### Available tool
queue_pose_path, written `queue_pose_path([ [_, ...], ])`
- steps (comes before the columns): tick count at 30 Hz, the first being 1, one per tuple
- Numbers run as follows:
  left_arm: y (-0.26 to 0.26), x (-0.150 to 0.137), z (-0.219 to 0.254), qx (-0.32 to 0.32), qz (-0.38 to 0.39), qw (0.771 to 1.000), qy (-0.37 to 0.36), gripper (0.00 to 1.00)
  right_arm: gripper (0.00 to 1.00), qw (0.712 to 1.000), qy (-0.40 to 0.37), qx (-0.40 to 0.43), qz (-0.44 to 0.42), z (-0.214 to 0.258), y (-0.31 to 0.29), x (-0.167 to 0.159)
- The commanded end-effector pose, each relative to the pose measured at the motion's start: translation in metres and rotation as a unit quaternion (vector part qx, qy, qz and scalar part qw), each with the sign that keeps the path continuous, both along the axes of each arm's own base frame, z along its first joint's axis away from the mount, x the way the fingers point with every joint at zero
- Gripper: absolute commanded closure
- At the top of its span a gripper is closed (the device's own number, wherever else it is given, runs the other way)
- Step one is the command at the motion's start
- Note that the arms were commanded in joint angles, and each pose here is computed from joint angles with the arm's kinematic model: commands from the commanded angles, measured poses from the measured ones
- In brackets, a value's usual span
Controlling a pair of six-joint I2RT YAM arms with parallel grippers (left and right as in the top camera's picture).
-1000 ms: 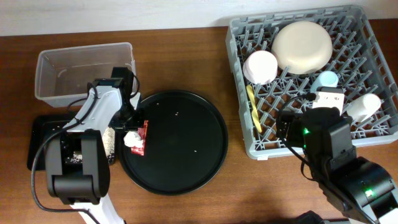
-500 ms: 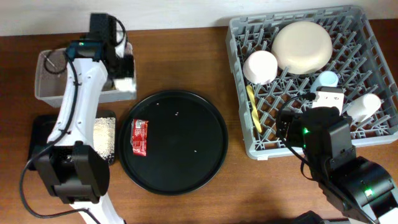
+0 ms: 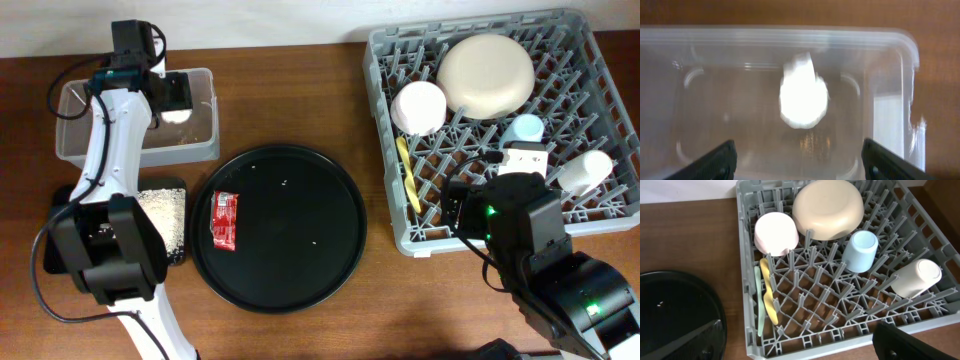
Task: Sort waste into correct bins and load items into the dishwasher rack
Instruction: 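Carry the tissue into the clear plastic bin and release it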
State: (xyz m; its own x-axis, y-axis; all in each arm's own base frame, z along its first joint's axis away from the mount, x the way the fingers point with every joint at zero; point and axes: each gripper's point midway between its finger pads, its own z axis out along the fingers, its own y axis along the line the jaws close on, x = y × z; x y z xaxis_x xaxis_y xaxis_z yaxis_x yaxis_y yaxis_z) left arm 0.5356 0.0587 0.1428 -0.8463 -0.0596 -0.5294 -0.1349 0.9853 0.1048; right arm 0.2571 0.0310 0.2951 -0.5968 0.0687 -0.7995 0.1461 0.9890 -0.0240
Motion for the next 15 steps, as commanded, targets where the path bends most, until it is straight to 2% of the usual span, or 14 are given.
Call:
queue_pose_path([
  [1,-0.011,-0.022,0.058,-0.006,-0.018,1.000,-0.015,0.20,0.02,1.000,-0.001,0.007,-0.003,0.000,0.000,0.000],
  [2,-0.023,-0.040,0.067,-0.029,-0.034,0.999,0.001,0.20,0.02,1.000,-0.001,0.007,-0.003,0.000,0.000,0.000],
  [4,-0.045,-0.069,0.073,-0.071,-0.061,0.995,0.035,0.26,0.02,1.000,-0.001,0.007,-0.003,0.000,0.000,0.000],
  [7,-0.064,-0.097,0.064,-0.106,-0.060,0.988,0.093,0.31,0.02,1.000,-0.002,0.007,-0.003,0.000,0.000,0.000],
  [9,-0.074,-0.117,0.047,-0.109,-0.063,0.981,0.145,0.34,0.02,1.000,-0.002,0.007,-0.003,0.000,0.000,0.000],
  [10,-0.079,-0.129,0.037,-0.110,-0.066,0.977,0.173,0.38,0.02,1.000,-0.002,0.007,-0.003,0.000,0.000,0.000],
  [15,-0.091,-0.164,-0.015,-0.065,-0.074,0.961,0.258,0.38,0.02,1.000,-0.002,0.007,-0.003,0.000,0.000,0.000],
])
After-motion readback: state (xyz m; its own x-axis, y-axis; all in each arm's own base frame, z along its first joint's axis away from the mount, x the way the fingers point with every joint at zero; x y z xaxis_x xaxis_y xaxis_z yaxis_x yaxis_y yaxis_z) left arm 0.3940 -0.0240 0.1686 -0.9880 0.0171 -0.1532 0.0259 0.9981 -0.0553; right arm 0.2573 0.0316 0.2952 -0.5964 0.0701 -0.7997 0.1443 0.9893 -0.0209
